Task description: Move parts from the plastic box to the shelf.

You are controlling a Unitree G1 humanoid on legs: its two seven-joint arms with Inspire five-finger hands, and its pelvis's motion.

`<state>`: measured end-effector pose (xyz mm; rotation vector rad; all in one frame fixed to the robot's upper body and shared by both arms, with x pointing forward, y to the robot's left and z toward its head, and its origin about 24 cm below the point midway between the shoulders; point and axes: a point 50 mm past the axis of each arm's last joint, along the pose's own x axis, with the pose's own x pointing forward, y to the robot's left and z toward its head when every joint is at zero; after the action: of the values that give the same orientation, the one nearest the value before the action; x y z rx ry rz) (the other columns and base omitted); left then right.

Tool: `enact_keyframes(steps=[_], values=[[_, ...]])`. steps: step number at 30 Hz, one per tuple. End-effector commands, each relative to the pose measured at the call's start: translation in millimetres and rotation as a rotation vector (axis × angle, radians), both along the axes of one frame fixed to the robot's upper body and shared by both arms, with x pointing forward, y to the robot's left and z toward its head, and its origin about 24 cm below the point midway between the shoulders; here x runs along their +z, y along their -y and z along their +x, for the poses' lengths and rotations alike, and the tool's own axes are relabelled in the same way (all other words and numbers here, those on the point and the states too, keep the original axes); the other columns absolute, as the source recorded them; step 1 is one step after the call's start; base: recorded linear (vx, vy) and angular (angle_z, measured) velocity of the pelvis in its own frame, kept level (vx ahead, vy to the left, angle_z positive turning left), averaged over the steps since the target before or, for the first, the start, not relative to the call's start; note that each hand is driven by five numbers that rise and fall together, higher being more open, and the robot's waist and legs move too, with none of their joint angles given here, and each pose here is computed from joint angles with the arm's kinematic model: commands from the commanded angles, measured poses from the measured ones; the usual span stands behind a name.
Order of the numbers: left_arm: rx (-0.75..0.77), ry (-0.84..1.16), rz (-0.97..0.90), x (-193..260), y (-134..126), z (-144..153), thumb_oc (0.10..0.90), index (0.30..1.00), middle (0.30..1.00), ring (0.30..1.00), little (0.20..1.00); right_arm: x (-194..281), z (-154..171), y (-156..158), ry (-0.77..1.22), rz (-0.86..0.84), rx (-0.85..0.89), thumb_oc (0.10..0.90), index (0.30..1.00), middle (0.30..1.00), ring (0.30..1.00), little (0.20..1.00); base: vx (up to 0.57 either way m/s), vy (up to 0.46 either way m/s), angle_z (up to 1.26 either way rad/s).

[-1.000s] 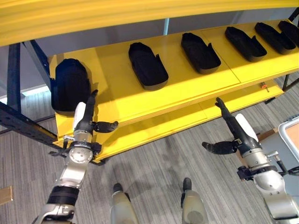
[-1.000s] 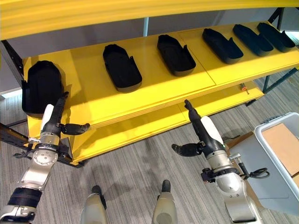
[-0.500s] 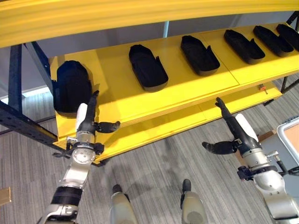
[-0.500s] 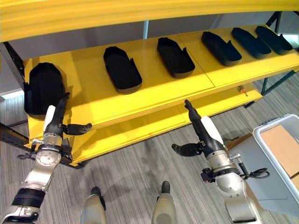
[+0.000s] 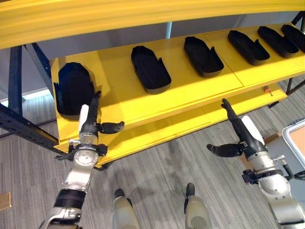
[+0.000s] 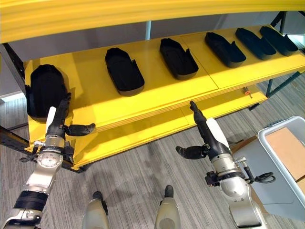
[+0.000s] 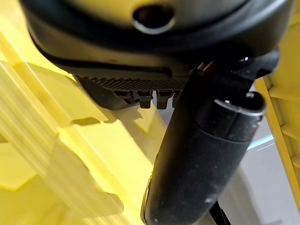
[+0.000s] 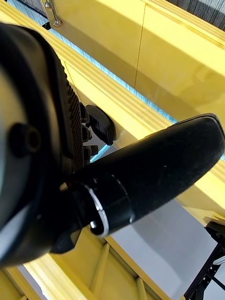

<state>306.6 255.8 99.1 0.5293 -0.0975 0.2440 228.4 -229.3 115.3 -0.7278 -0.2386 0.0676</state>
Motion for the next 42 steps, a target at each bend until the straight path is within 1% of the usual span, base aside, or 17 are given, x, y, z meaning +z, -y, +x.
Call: enact_keyframes(steps=[1,29,37,42], values=[[-0.045,0.204,-0.003,38,12,8,0.9,1.0,1.0,1.0,1.0,40,-1,-7,0.236,0.023,0.043,0.9,1.0,1.0,1.0,1.0,0.0,0.0,0.0],[-0.029,0.271,-0.078,49,13,10,0.9,1.0,1.0,1.0,1.0,40,0,-9,0.235,0.024,0.055,0.9,1.0,1.0,1.0,1.0,0.0,0.0,-0.01],[-0.017,0.27,-0.067,49,11,9,0.9,1.0,1.0,1.0,1.0,40,0,-8,0.235,0.024,0.053,0.9,1.0,1.0,1.0,1.0,0.0,0.0,0.0],[0.008,0.306,-0.009,58,2,2,0.9,1.0,1.0,1.0,1.0,41,0,-8,0.239,0.024,0.054,0.9,1.0,1.0,1.0,1.0,0.0,0.0,0.0]])
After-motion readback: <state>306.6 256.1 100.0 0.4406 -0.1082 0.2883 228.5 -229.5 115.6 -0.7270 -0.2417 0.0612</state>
